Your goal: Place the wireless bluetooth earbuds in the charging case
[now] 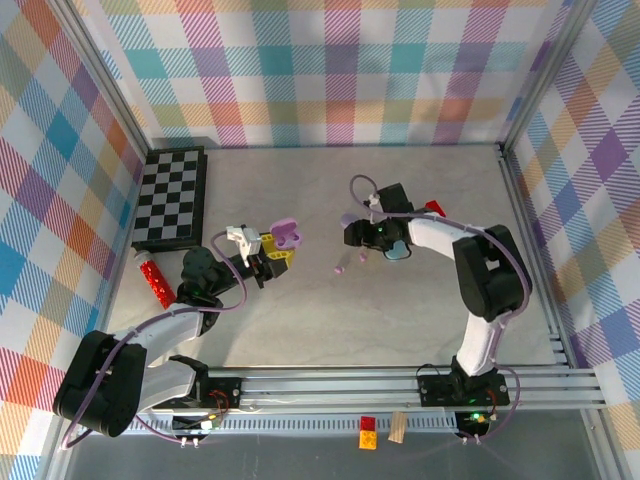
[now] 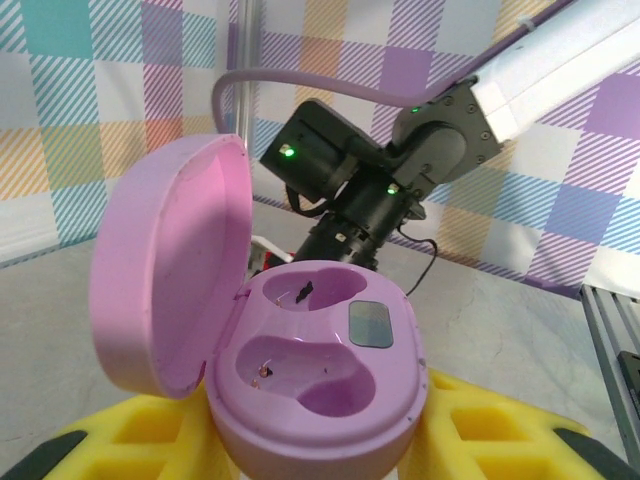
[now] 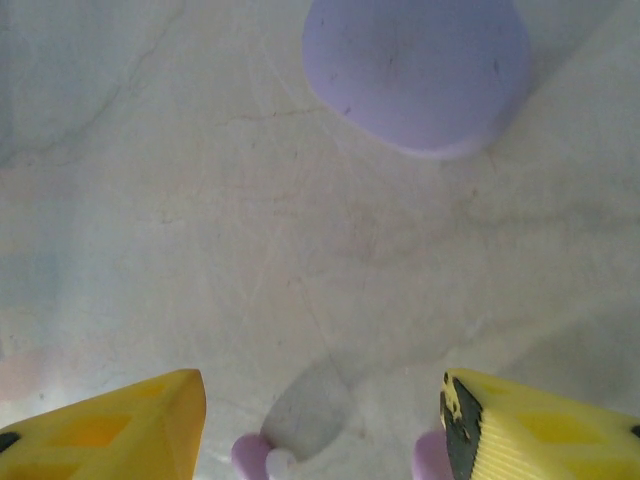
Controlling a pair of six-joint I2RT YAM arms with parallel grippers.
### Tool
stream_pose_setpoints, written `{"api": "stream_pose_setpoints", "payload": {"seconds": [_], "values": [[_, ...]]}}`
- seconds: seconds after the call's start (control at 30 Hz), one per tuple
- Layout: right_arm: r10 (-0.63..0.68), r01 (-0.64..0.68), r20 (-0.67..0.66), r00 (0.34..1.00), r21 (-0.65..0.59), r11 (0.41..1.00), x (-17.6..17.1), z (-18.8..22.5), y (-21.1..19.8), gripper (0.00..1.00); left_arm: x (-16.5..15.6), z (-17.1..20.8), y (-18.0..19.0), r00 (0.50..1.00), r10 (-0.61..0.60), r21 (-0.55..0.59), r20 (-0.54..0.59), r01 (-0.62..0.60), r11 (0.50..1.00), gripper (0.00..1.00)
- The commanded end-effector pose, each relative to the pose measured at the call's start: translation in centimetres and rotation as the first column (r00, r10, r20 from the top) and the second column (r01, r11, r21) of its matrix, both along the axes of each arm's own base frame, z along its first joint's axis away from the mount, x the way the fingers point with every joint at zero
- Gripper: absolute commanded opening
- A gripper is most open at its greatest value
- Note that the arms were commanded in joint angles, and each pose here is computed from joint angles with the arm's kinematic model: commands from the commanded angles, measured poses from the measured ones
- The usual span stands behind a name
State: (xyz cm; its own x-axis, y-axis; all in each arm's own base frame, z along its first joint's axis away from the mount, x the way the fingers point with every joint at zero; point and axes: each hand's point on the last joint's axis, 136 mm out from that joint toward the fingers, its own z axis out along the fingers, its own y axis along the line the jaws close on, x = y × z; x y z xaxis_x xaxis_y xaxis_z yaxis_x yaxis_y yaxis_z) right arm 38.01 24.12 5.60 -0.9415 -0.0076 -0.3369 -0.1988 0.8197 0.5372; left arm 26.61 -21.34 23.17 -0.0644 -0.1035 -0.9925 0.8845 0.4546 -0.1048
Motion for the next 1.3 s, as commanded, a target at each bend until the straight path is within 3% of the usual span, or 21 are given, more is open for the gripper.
{"api": "stream_pose_setpoints", "payload": {"seconds": [0.0, 0.27, 1.03, 1.27], "values": [[0.044, -0.046, -0.036, 0.998, -0.053, 0.998, -0.3, -1.4, -0.3, 0.63, -0.7, 1.4, 0.1, 0.998, -0.022, -0.024, 0.053, 0.024, 0.999, 0.38], [0.056, -0.063, -0.094, 0.994, -0.071, 0.995, -1.0, -3.0, -0.4, 0.63, -0.7, 1.6, 0.1, 0.998, -0.025, -0.021, 0.058, 0.026, 0.999, 0.38], [0.13, -0.118, -0.169, 0.977, 0.083, 0.99, -9.1, -1.7, -0.2, 0.59, -0.6, 1.5, 0.1, 0.998, -0.023, -0.012, 0.053, 0.024, 1.0, 0.38], [0.077, -0.073, -0.071, 0.994, 0.06, 0.996, -7.7, 0.4, -1.4, 0.58, -0.6, 1.6, 0.0, 0.998, -0.029, -0.011, 0.051, 0.029, 1.0, 0.38]]}}
